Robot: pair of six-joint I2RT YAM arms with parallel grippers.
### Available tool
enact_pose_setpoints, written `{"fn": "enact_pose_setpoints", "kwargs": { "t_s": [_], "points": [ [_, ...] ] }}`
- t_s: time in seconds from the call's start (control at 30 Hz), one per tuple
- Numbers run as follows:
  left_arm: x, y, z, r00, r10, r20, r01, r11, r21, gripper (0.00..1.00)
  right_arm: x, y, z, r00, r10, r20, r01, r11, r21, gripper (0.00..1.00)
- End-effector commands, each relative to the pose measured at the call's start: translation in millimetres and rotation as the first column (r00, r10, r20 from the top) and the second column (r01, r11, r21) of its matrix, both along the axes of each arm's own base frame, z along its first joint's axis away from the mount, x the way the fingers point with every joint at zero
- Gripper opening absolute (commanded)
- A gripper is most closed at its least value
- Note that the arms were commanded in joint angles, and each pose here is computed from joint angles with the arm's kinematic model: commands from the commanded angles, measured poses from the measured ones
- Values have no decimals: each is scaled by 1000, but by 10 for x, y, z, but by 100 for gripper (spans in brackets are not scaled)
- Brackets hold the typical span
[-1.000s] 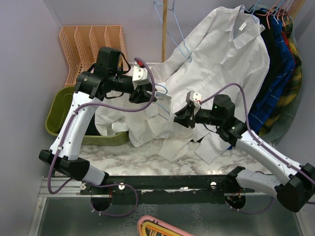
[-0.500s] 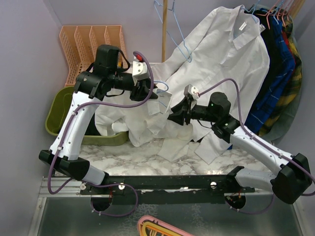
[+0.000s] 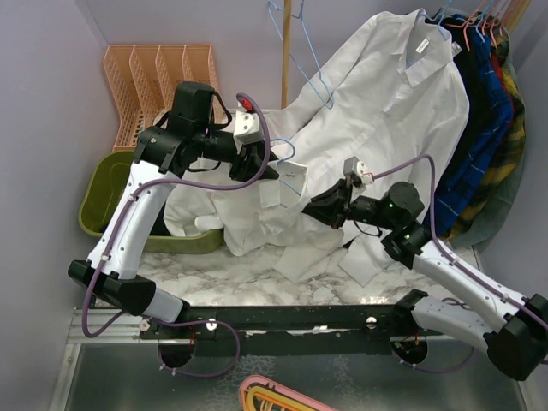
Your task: Place the shirt on the hanger
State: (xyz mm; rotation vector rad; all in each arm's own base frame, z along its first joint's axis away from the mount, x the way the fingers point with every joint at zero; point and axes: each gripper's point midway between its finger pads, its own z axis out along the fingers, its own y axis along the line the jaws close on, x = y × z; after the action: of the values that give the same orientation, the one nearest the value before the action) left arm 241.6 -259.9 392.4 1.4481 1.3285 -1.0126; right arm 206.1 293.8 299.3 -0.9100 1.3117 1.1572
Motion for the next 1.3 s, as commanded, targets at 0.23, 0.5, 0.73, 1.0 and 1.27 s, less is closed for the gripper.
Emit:
{"fn": "enact_pose_setpoints", "kwargs": {
  "t_s": [0.23, 0.5, 0.73, 1.0, 1.27],
  "points": [
    [82, 358, -221, 982, 50, 184, -90, 972, 216, 21, -261, -308, 32, 996, -76, -45, 75, 997, -25, 1],
    [577, 694, -509, 924, 231, 305, -334, 875, 350, 24, -532, -494, 43, 985, -86, -152, 76, 995, -70, 1],
    [446, 660, -275, 940, 254, 229, -315, 904, 290, 78, -508, -693, -9, 941, -225, -253, 214, 974, -71, 1],
    [122, 538, -186, 977, 174, 123, -199, 952, 234, 77, -411, -665, -6, 935, -245, -255, 238, 969, -61, 1],
    [-244, 241, 379, 999, -17, 49, 16, 1000, 21, 99, -256, -540, -92, 946, -233, -224, 209, 970, -127, 1]
  ]
}}
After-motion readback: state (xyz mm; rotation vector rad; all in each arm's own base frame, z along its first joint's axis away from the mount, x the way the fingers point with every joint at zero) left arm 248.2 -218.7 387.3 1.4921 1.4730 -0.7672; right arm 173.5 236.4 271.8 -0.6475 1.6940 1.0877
